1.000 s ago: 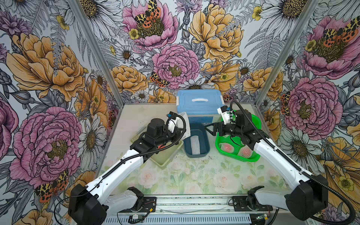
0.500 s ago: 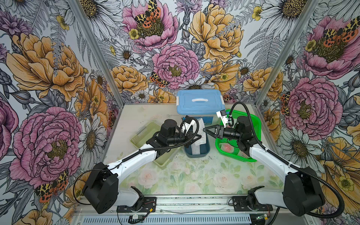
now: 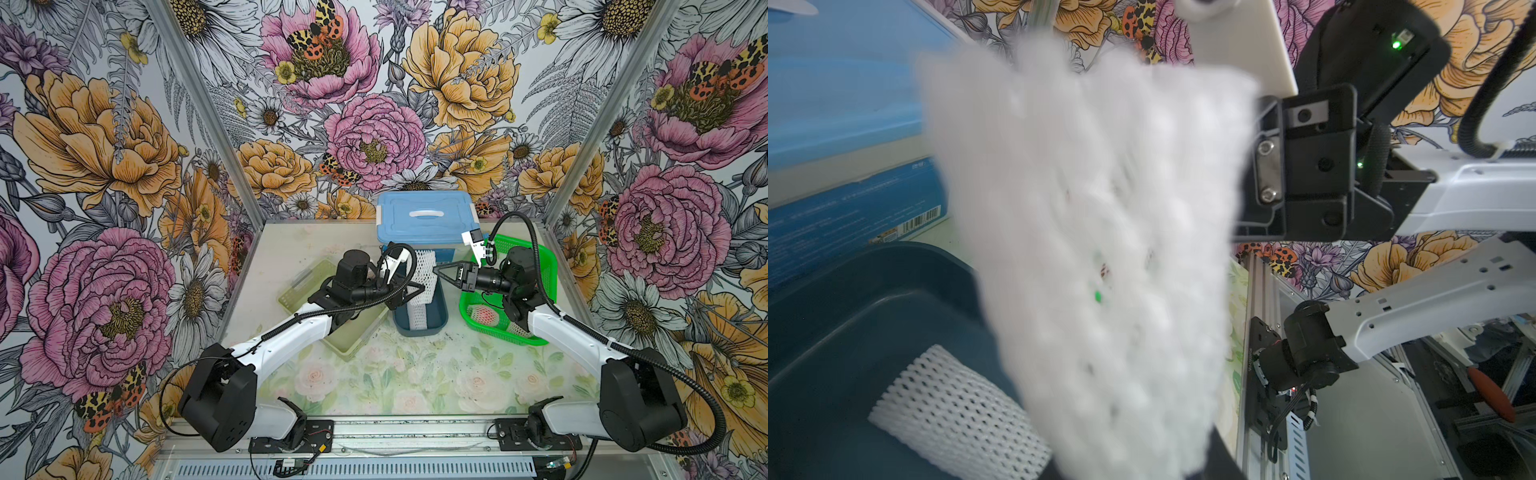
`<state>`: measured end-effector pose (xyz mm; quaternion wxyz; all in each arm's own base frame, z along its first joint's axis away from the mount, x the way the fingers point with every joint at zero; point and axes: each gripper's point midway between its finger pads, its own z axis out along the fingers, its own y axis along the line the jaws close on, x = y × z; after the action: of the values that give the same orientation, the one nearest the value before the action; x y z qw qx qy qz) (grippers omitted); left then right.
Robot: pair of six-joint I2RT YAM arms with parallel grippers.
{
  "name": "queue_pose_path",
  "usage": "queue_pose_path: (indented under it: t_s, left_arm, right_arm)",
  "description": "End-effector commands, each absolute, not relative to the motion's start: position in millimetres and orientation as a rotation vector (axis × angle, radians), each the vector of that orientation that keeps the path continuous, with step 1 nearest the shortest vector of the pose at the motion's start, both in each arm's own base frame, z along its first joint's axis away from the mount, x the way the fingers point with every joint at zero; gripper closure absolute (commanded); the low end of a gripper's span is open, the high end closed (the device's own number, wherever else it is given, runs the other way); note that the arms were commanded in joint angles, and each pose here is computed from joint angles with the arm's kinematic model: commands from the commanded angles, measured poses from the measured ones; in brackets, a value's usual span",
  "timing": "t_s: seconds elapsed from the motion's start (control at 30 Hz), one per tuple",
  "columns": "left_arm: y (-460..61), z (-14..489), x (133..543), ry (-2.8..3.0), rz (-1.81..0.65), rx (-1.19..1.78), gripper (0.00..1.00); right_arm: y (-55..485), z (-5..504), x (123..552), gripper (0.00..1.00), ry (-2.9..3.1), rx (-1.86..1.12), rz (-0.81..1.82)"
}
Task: Remove foam nets from apples
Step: Place the foam net into the storage box.
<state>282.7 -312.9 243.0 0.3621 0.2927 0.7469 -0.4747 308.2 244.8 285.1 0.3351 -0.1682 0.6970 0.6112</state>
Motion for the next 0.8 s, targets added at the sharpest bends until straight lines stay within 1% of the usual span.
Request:
queue_pose_path:
  t_s: [0.0, 0.2, 0.33, 0.4, 0.5, 0.6, 0.67, 0.77]
  left_arm:
    - [-306.5, 252.3, 286.2, 1.911, -1.209, 0.743, 0.01]
    - [-274.0, 258.7, 284.6, 1.948, -1.144, 0.636, 0.01]
    - [-238.1, 260.7, 281.2, 2.01, -0.981, 0.532, 0.01]
    - [-222.7, 267.9, 279.7, 2.008, -0.955, 0.493, 0.01]
    - [-203.7, 283.0, 278.3, 1.964, -0.938, 0.44, 0.01]
    - [-191.2, 293.6, 278.0, 1.93, -0.921, 0.412, 0.01]
    - [-187.9, 296.2, 277.7, 1.92, -0.916, 0.408, 0.01]
    - [-185.3, 298.6, 278.7, 1.911, -0.915, 0.401, 0.01]
  right_arm:
    - [241.2, 283.5, 318.3, 1.0, 1.822, -0.391, 1.546]
    - [230.5, 239.6, 348.1, 1.0, 2.012, -0.238, 1.369]
    - [231.7, 207.9, 354.1, 1.0, 2.161, -0.207, 1.242]
    - [231.5, 188.0, 360.3, 1.0, 2.236, -0.171, 1.139]
    - [243.0, 167.3, 366.7, 1.0, 2.281, -0.131, 1.09]
    - [263.8, 151.4, 370.1, 1.0, 2.319, -0.112, 1.106]
    - [275.5, 140.5, 371.0, 1.0, 2.343, -0.098, 1.104]
    - [279.1, 118.6, 373.3, 1.0, 2.399, -0.031, 1.032]
